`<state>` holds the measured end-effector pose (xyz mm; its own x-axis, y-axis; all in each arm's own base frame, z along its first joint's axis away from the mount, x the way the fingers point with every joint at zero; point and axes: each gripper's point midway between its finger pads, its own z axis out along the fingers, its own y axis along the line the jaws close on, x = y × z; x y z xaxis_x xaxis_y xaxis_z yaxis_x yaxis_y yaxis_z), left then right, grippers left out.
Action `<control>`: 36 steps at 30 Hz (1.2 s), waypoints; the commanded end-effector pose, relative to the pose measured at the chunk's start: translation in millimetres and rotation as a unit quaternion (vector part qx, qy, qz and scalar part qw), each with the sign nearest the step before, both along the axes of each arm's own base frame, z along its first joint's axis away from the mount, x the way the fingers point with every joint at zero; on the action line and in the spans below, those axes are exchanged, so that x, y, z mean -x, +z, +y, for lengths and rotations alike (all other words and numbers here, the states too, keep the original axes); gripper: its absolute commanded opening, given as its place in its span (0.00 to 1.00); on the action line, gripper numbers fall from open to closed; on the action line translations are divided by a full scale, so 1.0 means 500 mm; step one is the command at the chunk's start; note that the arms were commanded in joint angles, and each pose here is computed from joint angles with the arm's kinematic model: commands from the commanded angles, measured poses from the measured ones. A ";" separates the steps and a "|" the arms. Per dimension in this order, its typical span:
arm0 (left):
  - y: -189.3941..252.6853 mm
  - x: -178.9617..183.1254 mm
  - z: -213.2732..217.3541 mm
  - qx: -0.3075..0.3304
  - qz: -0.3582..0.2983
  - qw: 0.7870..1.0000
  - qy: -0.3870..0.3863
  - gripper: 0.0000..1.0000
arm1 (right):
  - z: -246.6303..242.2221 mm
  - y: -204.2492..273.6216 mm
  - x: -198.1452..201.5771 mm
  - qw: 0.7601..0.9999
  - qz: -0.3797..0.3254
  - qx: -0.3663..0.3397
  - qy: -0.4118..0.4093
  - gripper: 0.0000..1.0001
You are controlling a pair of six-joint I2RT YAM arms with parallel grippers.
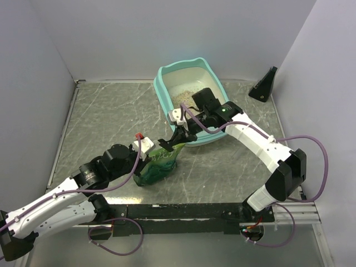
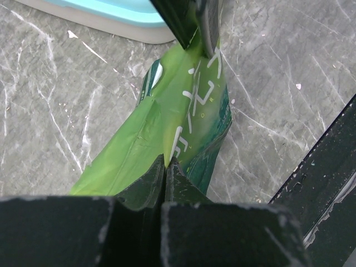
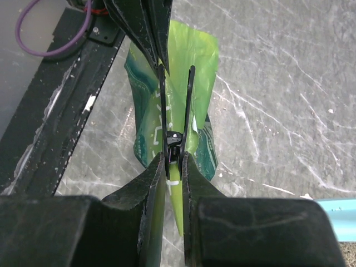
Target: Fill the litter box with clean litter
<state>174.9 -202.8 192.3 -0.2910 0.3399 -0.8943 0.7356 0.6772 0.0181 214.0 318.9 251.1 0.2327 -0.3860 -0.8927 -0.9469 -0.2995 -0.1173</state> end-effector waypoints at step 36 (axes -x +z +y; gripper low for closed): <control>0.079 -0.007 0.005 0.075 -0.044 0.996 0.022 0.01 | -0.065 -0.058 -0.002 0.951 -0.172 0.253 -0.051 0.00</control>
<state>171.7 -198.8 193.9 -0.2930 0.3084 -0.9050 0.7263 0.6874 -0.0008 209.0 309.5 217.7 0.4245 -0.7227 -0.5455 -0.9053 -0.3280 -0.2700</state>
